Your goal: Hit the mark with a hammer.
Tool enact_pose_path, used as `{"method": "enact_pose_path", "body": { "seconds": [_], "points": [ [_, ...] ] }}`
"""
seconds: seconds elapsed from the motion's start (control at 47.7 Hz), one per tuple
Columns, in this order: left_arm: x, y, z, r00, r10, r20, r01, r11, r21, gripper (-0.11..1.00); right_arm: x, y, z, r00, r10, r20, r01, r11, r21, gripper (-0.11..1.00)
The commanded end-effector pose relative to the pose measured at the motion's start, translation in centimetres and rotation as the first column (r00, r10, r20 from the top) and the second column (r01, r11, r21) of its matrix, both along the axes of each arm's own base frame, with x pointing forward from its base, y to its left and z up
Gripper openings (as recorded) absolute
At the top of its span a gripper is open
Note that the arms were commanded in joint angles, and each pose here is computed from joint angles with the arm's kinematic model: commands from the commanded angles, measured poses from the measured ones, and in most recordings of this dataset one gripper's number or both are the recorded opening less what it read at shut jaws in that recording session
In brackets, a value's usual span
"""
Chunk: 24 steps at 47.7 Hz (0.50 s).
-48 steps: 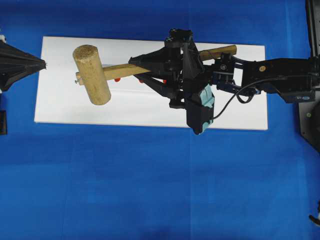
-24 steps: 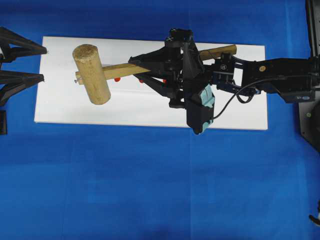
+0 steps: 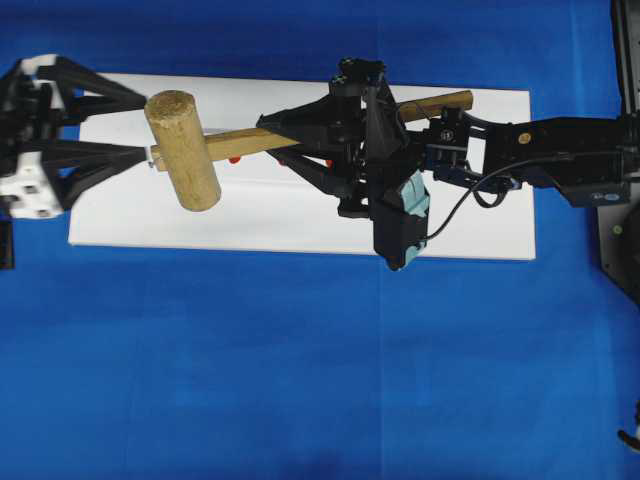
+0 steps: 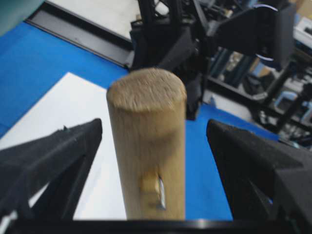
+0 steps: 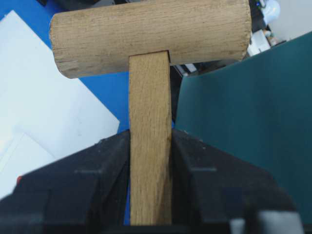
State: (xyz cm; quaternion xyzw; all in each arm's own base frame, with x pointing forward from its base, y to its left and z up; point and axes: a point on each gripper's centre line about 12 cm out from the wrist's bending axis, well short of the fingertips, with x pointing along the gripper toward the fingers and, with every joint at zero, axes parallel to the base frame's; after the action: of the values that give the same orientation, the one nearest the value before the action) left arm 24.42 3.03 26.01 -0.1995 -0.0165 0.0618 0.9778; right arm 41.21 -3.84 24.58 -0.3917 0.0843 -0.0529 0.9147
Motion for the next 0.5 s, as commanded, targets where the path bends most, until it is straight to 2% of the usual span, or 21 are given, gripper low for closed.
{"method": "enact_pose_path", "body": {
  "seconds": [0.0,0.189,0.356,0.419,0.482],
  "points": [
    [1.6,0.4,0.9,1.000,0.007,0.026,-0.007,1.000,0.002,0.92,0.1,0.0,2.8,0.997,-0.002,0.080,0.002,1.000,-0.002,0.10],
    [4.3,0.7,0.7,1.000,0.008,-0.004,-0.008,1.000,-0.003,0.92,0.1,0.0,2.8,0.997,-0.002,0.080,0.002,1.000,-0.002,0.10],
    [4.8,0.8,0.7,1.000,0.007,-0.013,-0.007,1.000,-0.006,0.90,0.0,0.1,2.9,0.996,-0.001,0.084,0.001,1.000,-0.003,0.10],
    [4.6,0.8,0.6,1.000,0.007,-0.012,-0.007,1.000,-0.012,0.87,0.0,0.0,2.9,0.996,-0.002,0.084,0.003,1.000,-0.003,0.10],
    [4.5,0.7,0.7,1.000,0.007,-0.010,-0.007,1.000,-0.022,0.77,0.1,0.0,2.8,0.996,-0.002,0.084,0.003,1.000,-0.003,0.10]
  ]
}}
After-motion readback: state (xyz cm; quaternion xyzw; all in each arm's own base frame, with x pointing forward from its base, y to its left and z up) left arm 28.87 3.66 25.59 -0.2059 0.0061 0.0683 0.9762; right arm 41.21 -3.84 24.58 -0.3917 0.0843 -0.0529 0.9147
